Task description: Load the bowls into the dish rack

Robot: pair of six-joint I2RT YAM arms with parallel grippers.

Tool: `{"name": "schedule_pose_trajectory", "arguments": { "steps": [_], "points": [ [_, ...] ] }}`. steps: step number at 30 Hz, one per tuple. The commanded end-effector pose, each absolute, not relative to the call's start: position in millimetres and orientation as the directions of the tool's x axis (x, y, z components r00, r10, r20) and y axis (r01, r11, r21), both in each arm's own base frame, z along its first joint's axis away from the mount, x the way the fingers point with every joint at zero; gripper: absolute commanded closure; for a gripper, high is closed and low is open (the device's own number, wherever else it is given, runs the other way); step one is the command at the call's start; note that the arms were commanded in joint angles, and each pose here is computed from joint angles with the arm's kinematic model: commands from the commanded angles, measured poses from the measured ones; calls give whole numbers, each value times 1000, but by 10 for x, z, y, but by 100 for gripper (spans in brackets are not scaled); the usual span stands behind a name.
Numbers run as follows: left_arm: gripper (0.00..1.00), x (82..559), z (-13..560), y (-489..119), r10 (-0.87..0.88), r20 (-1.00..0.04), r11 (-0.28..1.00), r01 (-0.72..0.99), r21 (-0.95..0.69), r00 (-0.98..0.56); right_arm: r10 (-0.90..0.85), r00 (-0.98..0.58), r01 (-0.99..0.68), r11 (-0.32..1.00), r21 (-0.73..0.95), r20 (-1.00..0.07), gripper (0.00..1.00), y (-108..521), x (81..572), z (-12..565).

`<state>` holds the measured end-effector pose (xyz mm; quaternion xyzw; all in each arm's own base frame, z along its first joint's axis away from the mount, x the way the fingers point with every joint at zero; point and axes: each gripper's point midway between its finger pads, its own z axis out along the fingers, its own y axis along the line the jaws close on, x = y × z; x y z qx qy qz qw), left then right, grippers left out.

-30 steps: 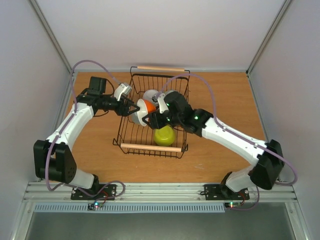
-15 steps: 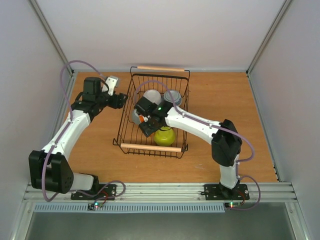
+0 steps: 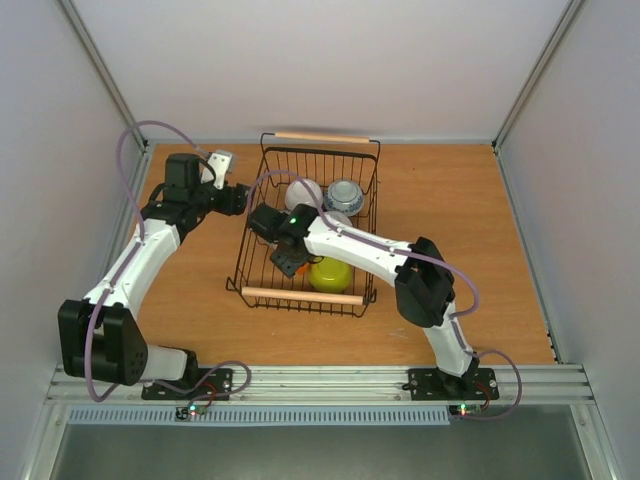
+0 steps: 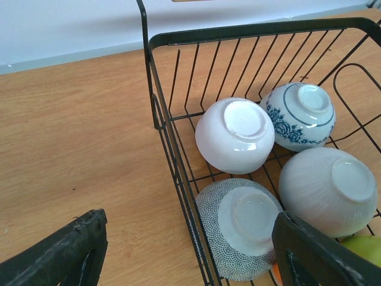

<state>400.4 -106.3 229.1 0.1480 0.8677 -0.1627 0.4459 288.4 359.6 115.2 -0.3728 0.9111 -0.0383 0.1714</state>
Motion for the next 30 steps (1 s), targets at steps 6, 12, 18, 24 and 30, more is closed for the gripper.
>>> {"name": "schedule_pose_trajectory", "arguments": {
  "steps": [6,12,18,24,30],
  "points": [
    [23,4094,2349,-1054,89,-841,903,400,-159,-534,-800,-577,-751,599,-277,-166,68,3640,2677,1017],
    [23,4094,2346,-1047,88,-840,903,398,-159,-535,-805,-564,-757,593,-276,-183,21,3670,2645,1074],
    [23,4099,2338,-1044,87,-839,904,397,-160,-538,-813,-542,-780,581,-233,-213,1,3741,2552,1135],
    [23,4102,2349,-1033,87,-841,906,394,-157,-535,-811,-535,-791,580,-197,-236,1,3777,2506,1181],
    [23,4104,2369,-995,84,-846,913,380,-146,-527,-782,-534,-769,607,-201,-322,1,3749,2530,1383]
  ]
}}
